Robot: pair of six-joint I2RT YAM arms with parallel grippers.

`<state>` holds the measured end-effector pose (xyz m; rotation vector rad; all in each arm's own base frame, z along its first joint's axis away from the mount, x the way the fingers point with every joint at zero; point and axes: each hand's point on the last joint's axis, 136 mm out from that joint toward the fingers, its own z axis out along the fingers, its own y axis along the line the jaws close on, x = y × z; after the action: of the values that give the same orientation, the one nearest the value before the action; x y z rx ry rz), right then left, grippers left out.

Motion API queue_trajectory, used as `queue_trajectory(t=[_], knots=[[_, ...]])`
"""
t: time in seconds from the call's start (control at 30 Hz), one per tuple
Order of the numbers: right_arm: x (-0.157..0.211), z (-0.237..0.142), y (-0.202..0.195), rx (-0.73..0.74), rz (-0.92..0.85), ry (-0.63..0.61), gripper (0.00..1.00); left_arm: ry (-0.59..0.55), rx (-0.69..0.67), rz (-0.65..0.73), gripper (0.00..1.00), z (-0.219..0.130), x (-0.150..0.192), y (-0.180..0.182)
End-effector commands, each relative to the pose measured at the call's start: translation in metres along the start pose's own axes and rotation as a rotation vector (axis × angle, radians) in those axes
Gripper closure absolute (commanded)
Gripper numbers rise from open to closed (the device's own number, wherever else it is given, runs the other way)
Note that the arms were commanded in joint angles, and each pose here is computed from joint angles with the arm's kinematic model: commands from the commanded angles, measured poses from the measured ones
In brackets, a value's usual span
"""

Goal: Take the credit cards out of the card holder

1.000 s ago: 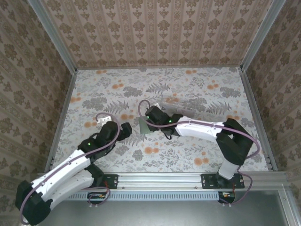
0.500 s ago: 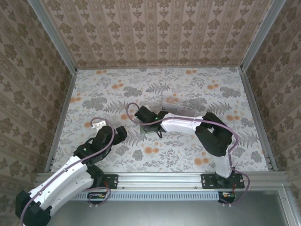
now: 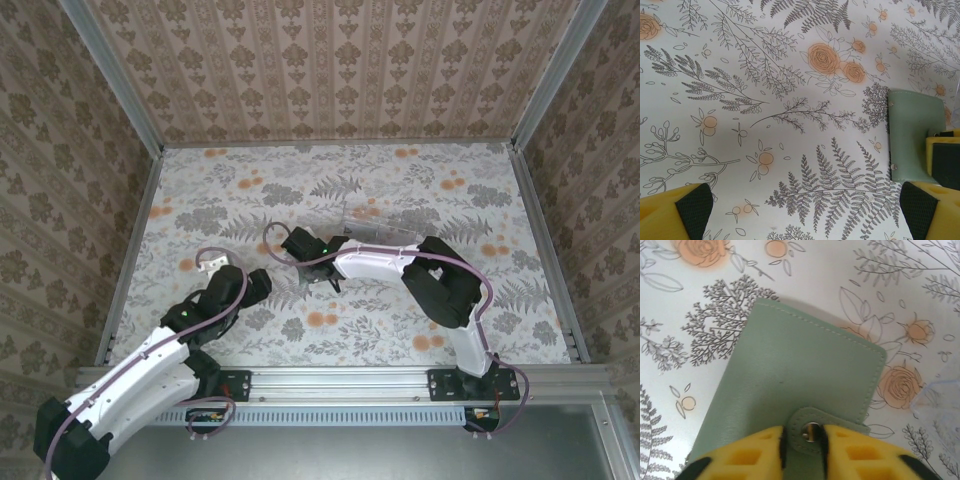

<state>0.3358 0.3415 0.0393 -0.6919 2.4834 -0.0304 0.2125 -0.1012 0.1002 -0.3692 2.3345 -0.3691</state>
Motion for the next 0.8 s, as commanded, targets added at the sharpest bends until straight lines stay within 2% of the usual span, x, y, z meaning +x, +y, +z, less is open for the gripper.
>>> queue_trajectory(t=[0.0, 0.13, 0.2, 0.43, 0.53, 0.63, 0.77], knots=[[0.01, 0.007, 0.002, 0.014, -0.022, 0.041, 0.78, 0.008, 0.011, -0.002, 0.0, 0.0, 0.0, -0.002], [0.005, 0.0, 0.005, -0.016, -0.006, 0.024, 0.91, 0.008, 0.014, 0.002, 0.0, 0.0, 0.0, -0.003], [0.002, -0.005, 0.005, -0.029, 0.004, 0.009, 1.0, 0.012, 0.015, 0.004, 0.0, 0.0, 0.001, -0.003], [-0.01, -0.033, 0.015, -0.138, 0.052, -0.036, 1.0, 0.025, 0.039, 0.001, 0.0, 0.001, 0.003, -0.007], [-0.014, -0.049, 0.022, -0.218, 0.077, -0.066, 1.0, 0.039, 0.083, -0.009, 0.05, 0.0, 0.004, -0.016], [-0.012, -0.064, 0.032, -0.304, 0.076, -0.073, 1.0, 0.062, 0.169, -0.037, 0.19, 0.001, 0.008, -0.032], [-0.003, -0.072, 0.041, -0.352, 0.052, -0.084, 1.0, 0.1, 0.301, -0.121, 0.5, 0.005, 0.016, -0.054]])
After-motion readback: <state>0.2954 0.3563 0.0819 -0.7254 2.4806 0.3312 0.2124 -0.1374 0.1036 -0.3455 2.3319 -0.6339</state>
